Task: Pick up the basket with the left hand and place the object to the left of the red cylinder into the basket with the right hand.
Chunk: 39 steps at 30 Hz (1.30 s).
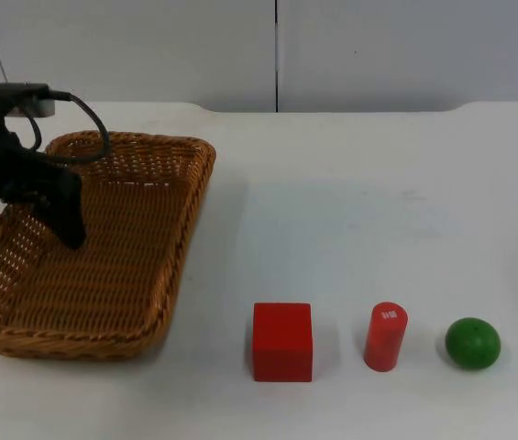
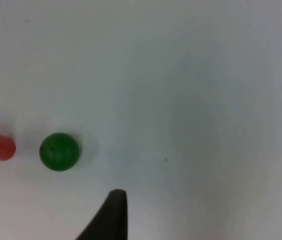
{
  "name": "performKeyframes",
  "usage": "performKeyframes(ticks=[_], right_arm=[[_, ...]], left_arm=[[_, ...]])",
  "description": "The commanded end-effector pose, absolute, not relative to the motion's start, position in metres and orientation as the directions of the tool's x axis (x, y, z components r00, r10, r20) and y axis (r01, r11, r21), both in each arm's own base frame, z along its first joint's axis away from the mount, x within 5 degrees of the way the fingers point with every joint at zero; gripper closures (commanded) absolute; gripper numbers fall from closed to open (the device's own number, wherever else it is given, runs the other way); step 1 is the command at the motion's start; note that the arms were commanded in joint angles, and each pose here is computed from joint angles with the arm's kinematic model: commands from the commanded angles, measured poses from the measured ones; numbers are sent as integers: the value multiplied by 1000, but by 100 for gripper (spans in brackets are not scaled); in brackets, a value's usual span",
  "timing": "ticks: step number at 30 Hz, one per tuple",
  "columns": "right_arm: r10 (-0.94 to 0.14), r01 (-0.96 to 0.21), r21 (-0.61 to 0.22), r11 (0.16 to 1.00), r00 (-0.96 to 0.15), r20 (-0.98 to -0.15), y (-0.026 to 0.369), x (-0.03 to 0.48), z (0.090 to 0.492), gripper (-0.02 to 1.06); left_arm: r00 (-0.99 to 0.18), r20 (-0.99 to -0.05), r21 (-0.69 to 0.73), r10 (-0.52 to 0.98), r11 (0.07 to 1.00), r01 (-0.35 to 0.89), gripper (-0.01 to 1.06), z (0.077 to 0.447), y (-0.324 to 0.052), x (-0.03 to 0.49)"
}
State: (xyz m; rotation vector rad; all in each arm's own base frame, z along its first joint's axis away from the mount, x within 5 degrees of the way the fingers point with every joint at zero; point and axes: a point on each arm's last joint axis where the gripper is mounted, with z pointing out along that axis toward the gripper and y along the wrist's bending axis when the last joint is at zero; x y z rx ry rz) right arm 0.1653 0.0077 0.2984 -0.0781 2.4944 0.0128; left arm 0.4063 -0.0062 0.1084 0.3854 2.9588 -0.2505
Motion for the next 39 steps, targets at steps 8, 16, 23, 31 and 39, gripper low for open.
performKeyframes(ticks=[8, 16, 23, 31, 39], right_arm=[[-54, -59, -12, 998, -793, -606, 7, 166, 300, -1], [-54, -59, -12, 998, -793, -606, 7, 166, 300, -1], [-54, -59, -12, 998, -793, -606, 7, 166, 300, -1], [-54, -59, -12, 998, -793, -606, 7, 166, 300, -1], [-44, -58, 4, 998, -794, -606, 8, 166, 300, -1]], left_arm=[[-957, -185, -186, 223, 948, 257, 65, 108, -11, 409], [-971, -163, -196, 178, 958, 208, 105, 110, -10, 408], [-978, -206, -233, 23, 970, 72, 105, 178, 6, 395], [-977, -213, -293, 5, 954, 69, 105, 246, 8, 350], [-984, -176, -360, -27, 932, 39, 105, 235, 2, 292]])
